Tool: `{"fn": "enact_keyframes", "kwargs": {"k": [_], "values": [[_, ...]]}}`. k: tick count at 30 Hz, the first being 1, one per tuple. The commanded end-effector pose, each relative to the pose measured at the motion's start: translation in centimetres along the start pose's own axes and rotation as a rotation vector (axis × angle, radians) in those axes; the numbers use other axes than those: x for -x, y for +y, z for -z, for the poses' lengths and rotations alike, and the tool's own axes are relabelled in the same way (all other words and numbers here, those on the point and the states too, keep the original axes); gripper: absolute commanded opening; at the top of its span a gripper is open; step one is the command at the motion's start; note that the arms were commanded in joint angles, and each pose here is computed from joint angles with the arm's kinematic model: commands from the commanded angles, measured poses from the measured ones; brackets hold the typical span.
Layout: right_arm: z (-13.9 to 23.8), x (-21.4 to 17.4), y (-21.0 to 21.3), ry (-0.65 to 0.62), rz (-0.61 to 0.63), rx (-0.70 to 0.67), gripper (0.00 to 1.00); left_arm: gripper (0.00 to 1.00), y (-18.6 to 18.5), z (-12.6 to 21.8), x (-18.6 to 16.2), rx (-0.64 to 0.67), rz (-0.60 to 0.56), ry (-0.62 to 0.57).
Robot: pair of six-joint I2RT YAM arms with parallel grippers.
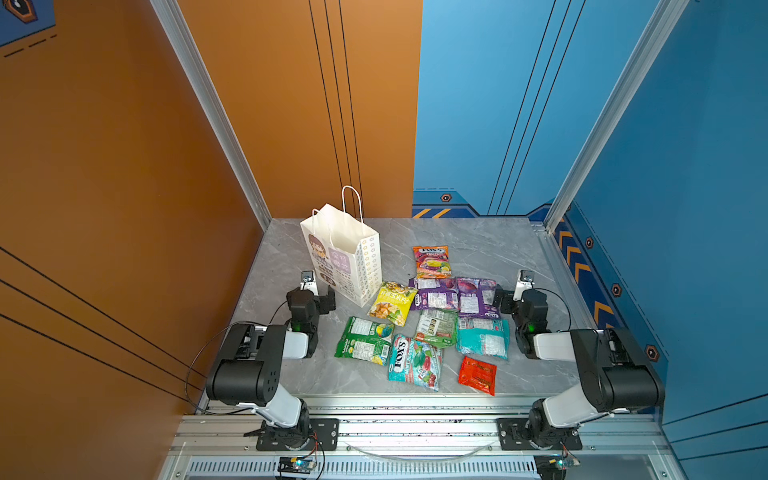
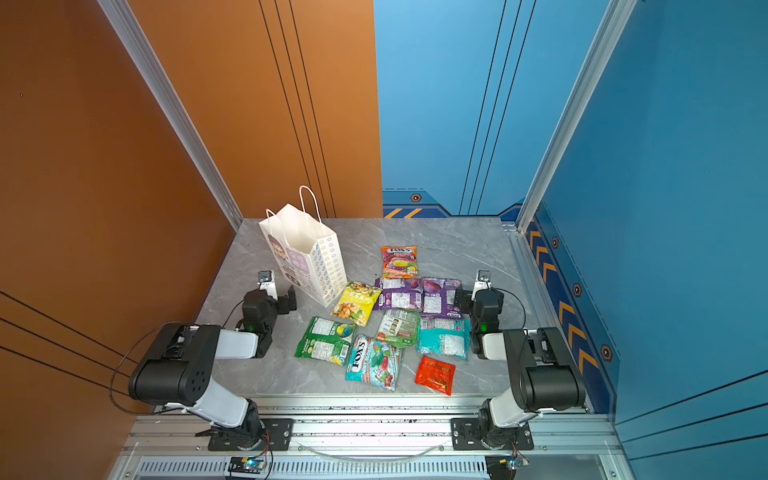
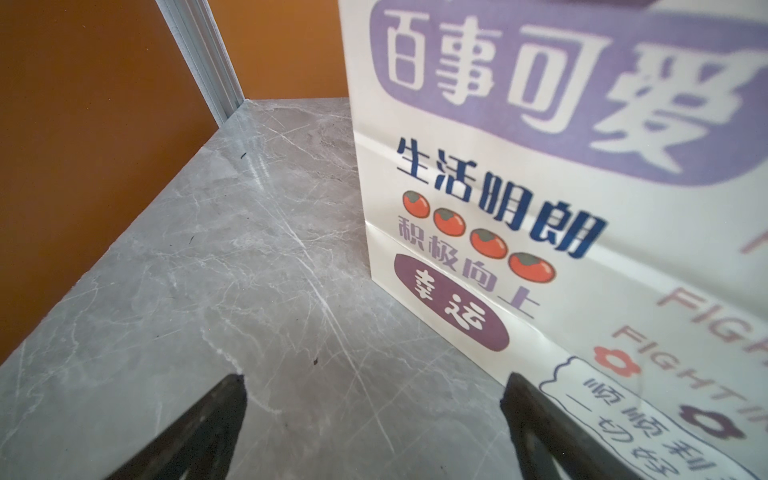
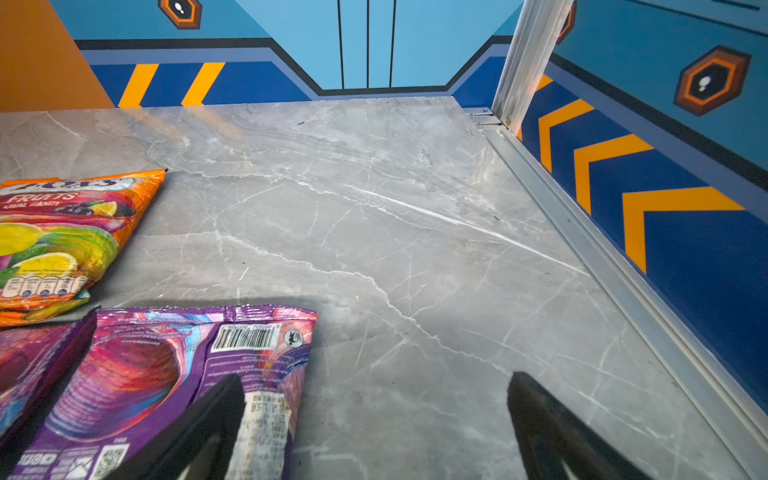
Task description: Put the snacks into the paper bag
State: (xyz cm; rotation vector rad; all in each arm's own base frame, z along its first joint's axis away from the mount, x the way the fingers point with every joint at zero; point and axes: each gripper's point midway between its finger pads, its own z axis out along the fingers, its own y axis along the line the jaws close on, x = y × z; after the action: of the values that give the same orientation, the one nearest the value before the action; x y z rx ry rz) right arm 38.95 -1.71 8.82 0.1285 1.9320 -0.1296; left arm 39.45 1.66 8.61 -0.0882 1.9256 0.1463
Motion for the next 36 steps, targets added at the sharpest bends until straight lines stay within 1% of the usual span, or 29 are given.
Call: {"fn": "enact_keyframes", "kwargs": {"k": [1,17,20,22,23,24,25,26,27,28,29,30,31,32,33,34,36], "values": [[-0.2,0.5,-0.1,-0.001,-0.016,0.000,1.00,0.98,-0.3,0.0,0.4,-0.018,-0.011,-0.008],[-0.2,0.4,-0.1,0.001,-0.015,-0.001,1.00,0.98,-0.1,0.2,0.3,-0.016,-0.003,-0.009],[-0.3,1.0,-0.2,-0.013,-0.020,-0.006,1.00,0.98,-0.4,2.1,2.2,0.040,-0.063,-0.072],[0.2,2.2,-0.5,0.035,-0.001,-0.060,1.00,0.98,-0.2,3.9,3.5,0.101,-0.067,-0.064],[0.5,3.0,-0.6,0.071,0.006,-0.087,1.00,0.98,0.0,4.5,3.8,0.120,-0.039,-0.035],[0.9,4.2,-0.8,0.101,-0.014,-0.123,1.00,0.98,0.5,5.3,4.2,0.144,0.005,0.002],[1.5,5.7,-1.3,0.106,-0.089,-0.168,1.00,0.98,0.9,6.2,4.4,0.164,0.031,0.039],[1.9,6.7,-1.8,0.109,-0.212,-0.205,1.00,0.98,1.5,7.1,5.0,0.189,0.095,0.039],[2.5,7.6,-2.5,0.129,-0.365,-0.239,1.00,0.98,2.5,8.2,5.8,0.232,0.209,0.007],[2.7,7.6,-2.7,0.176,-0.443,-0.224,1.00,0.98,3.4,9.5,6.4,0.269,0.315,-0.033],[2.5,7.8,-2.3,0.203,-0.473,-0.161,1.00,0.98,3.5,10.5,7.1,0.258,0.374,-0.074],[2.4,7.9,-1.7,0.217,-0.495,-0.100,1.00,0.98,3.1,11.3,8.2,0.197,0.403,-0.132],[2.5,7.7,-1.6,0.222,-0.514,-0.083,1.00,0.98,2.5,12.2,9.3,0.118,0.404,-0.177],[2.7,7.6,-1.6,0.226,-0.532,-0.083,1.00,0.98,2.3,12.9,9.9,0.072,0.422,-0.196],[2.9,7.5,-1.4,0.233,-0.533,-0.067,1.00,0.99,3.0,13.8,10.8,0.072,0.476,-0.208],[3.1,7.6,-0.9,0.236,-0.527,-0.045,0.99,0.94,3.8,14.7,11.5,0.081,0.518,-0.194],[3.4,8.0,0.0,0.243,-0.511,-0.004,0.97,0.82,4.7,16.1,11.9,0.095,0.546,-0.132]]}}
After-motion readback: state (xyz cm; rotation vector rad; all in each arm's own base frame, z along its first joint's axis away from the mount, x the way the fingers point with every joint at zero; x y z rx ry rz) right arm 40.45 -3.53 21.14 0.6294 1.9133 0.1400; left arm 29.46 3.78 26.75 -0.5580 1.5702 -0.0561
